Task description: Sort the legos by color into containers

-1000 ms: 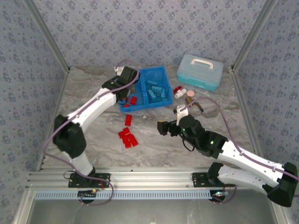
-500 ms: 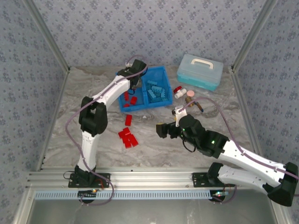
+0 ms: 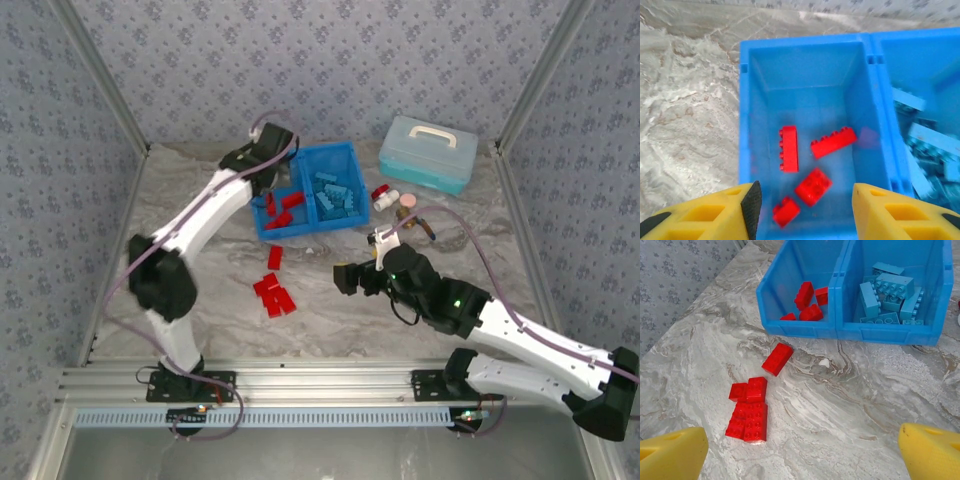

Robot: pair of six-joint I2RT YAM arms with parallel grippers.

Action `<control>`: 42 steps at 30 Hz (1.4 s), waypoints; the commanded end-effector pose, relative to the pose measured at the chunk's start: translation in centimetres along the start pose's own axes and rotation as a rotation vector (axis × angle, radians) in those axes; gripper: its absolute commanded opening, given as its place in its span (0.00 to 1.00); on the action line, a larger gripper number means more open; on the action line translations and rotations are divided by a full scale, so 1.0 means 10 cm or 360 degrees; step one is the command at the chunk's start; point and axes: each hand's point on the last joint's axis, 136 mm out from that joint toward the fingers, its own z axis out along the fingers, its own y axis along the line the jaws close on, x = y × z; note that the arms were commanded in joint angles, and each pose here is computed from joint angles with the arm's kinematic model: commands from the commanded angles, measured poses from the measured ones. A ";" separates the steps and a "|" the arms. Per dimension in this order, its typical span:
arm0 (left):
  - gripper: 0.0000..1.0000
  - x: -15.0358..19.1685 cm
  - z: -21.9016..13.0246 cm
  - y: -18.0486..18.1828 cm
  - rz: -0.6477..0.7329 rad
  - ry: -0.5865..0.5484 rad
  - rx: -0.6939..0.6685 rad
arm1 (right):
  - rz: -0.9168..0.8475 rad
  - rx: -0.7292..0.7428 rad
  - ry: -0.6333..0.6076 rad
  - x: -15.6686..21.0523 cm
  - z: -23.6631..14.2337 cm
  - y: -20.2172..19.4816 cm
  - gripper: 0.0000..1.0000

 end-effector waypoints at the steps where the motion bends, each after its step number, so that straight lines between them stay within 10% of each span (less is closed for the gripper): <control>1: 0.53 0.22 -0.42 0.02 0.0058 -0.0070 0.0155 | 0.0031 -0.0005 -0.0052 -0.13 -0.03 0.05 1.00; 12: 0.61 1.67 -0.32 0.11 0.0122 0.0217 0.0519 | -0.0009 0.0014 -0.0056 -0.17 0.03 0.04 1.00; 26: 0.65 2.03 0.50 0.10 0.0298 0.0448 0.0223 | 0.0052 0.0047 -0.0025 -0.05 0.01 -0.02 1.00; 42: 0.33 2.27 0.72 0.19 0.0315 0.0527 0.0105 | 0.0058 0.0062 -0.0025 -0.05 0.03 -0.04 1.00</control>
